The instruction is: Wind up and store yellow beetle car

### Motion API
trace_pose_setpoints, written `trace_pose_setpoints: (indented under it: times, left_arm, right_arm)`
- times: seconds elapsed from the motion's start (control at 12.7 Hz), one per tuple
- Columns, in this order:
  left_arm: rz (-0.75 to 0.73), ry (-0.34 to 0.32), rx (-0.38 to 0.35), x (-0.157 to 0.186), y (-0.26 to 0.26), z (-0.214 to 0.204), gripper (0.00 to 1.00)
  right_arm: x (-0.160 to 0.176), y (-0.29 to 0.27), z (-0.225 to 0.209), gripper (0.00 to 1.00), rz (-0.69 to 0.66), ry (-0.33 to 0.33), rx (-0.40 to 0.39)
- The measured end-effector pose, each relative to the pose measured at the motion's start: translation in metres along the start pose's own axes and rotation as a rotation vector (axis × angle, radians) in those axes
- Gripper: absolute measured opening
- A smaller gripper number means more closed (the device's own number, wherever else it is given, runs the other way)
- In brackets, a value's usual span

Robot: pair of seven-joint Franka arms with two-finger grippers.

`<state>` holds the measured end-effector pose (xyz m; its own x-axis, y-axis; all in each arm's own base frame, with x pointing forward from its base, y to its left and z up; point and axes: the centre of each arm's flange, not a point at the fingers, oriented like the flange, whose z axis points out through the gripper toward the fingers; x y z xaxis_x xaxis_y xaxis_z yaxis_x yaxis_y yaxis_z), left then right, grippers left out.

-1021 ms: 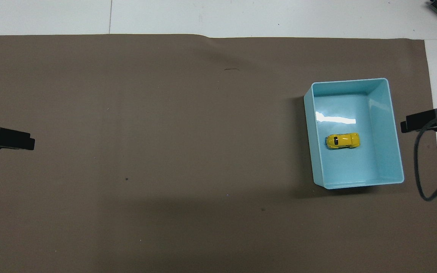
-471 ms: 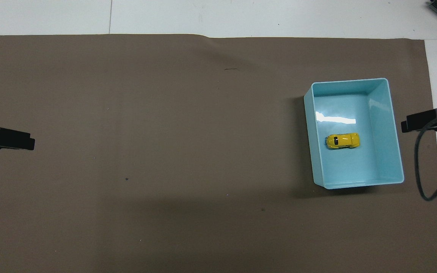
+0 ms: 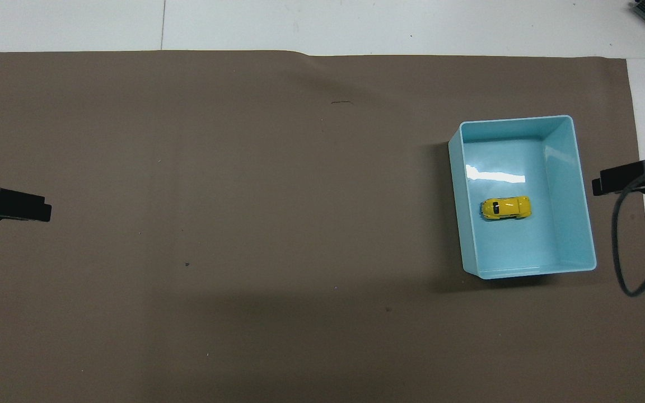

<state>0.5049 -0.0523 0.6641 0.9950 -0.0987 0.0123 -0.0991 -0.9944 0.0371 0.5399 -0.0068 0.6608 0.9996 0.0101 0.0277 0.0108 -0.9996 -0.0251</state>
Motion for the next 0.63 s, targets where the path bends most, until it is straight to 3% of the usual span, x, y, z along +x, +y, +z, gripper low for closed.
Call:
trace_pose_setpoints:
  times: [0.63]
  left_arm:
    - [0.000, 0.000, 0.000, 0.000, 0.000, 0.000, 1.00]
  right_arm:
    - [0.000, 0.011, 0.000, 1.00, 0.020, 0.001, -0.001]
